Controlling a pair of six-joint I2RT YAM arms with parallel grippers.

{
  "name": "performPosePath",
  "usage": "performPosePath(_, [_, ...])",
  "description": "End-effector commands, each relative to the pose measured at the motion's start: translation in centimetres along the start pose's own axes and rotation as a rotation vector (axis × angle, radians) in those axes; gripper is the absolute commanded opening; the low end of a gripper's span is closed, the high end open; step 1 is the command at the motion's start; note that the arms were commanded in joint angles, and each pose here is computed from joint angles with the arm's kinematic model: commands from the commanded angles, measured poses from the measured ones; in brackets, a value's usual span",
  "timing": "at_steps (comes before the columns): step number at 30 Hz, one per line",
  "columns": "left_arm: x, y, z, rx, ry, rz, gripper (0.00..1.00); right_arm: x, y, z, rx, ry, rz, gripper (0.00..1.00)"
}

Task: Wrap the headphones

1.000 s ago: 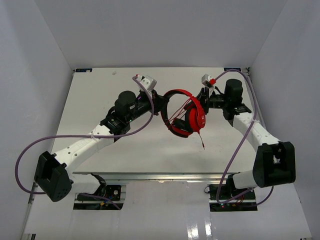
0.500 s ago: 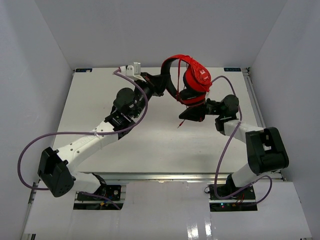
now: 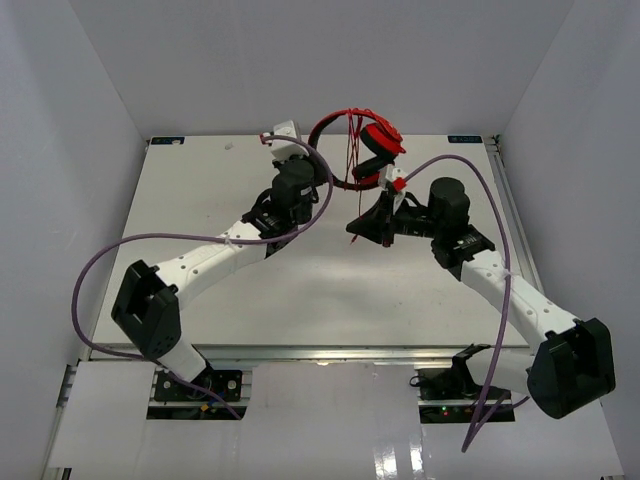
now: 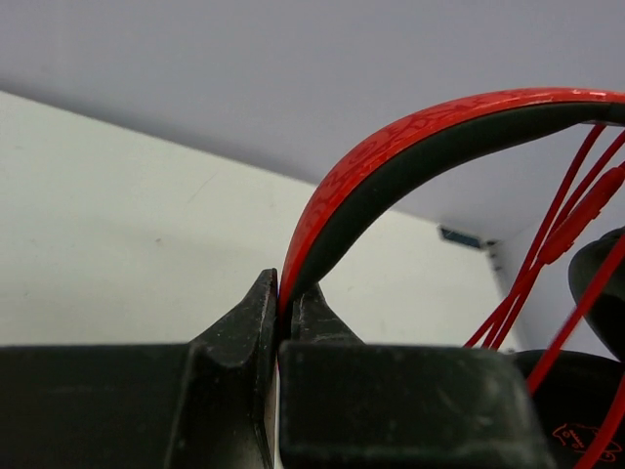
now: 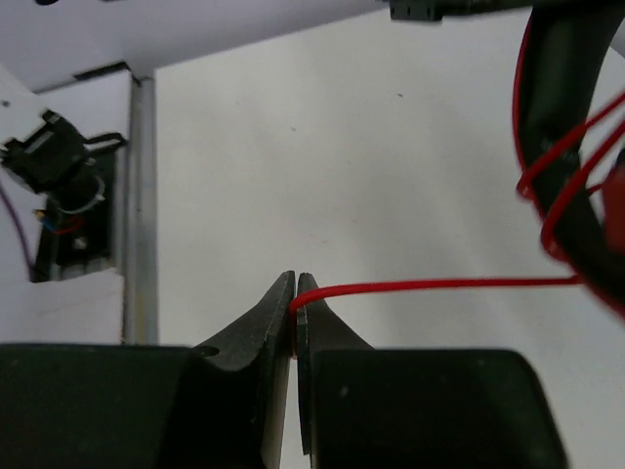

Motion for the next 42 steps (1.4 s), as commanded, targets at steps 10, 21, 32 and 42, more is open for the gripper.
performPosePath(10, [-13.0,5.6,1.9,-0.142,0.567,-0.545,0.0,-6.1,-4.9,4.3,-0.423,0.885,0.647,0.08])
performPosePath(21, [-19.0,7.0,5.0,-0.389,0.874,-0.604,0.0,-6.7,-4.4,2.6,-0.361,0.894,0.981,0.08])
performPosePath(32, [-22.8,7.2,5.4,-0.49,1.051,-0.603,0.0,-7.5,-1.1,-0.3,-0.187,0.809,1.206,0.08])
performPosePath(42, [-23.3,7.1,6.9,-0.588,1.117,-0.577,0.0,-12.2,0.0,-0.9,0.049,0.787,1.181,0.1])
Point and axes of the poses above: each gripper's point midway between its finger pads, its own z axis back along the fingers, its own y axis along the line the jaws close on, x = y × z, the point moved 6 cm from there along z, back along the fingers, and after that the axes turned 4 degrees about z, right-handed, at the moved point
